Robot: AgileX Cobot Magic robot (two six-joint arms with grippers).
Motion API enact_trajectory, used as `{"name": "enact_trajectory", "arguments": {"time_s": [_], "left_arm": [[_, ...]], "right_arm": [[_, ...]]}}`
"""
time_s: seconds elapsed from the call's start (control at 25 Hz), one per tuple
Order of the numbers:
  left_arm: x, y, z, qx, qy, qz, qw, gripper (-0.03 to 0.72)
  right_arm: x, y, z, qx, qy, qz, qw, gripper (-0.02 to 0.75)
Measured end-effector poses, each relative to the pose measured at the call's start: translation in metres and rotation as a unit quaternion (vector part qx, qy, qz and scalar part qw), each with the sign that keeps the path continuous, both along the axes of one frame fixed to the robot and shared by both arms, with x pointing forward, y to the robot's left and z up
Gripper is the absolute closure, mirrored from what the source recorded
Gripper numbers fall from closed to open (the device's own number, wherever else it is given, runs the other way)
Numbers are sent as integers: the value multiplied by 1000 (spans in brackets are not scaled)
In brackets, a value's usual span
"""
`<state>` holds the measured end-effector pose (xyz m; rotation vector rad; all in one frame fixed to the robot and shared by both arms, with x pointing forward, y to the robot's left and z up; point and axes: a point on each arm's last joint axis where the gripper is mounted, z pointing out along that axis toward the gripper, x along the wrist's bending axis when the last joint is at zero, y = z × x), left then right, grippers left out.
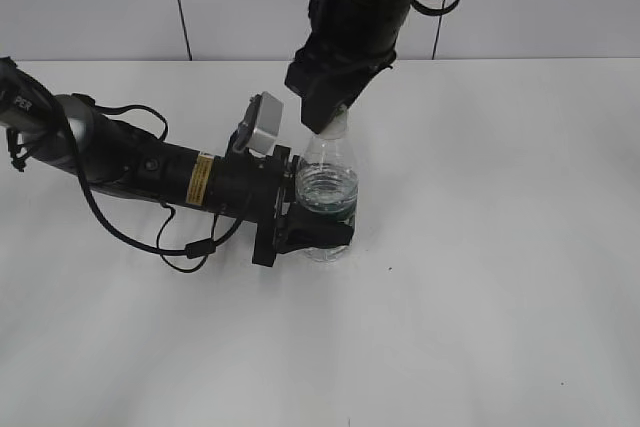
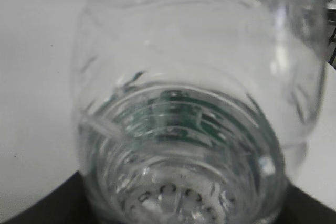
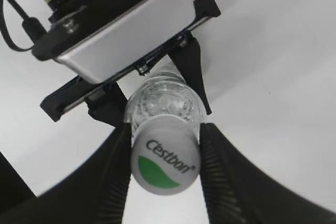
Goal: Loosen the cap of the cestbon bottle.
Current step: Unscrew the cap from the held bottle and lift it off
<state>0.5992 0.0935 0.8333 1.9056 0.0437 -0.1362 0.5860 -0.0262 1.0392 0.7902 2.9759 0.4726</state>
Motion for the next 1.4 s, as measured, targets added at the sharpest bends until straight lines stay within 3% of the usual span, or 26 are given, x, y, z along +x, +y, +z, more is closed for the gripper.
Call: {"name": "enact_trajectory", "arguments": {"time_s": [0.16,0.52,0.76,1.2,1.4], "left_arm": [[0,0,0,1,-1,-1,1000,279],[0,0,0,5,-4,-8,1000,280],[0,0,0,6,-4,-8,1000,280],[0,0,1,5,-5,-8,1000,280],[0,0,1,5,-5,-8,1000,280]], "right_arm": [[0,0,0,-9,-25,85,996,435],[0,0,0,-27,-59,198,978,435],[0,-1,-1,-44,-88,293,951,435],[0,-3,0,-68,-119,406,904,435],[0,-2,0,-69,-123,420,897,435]]}}
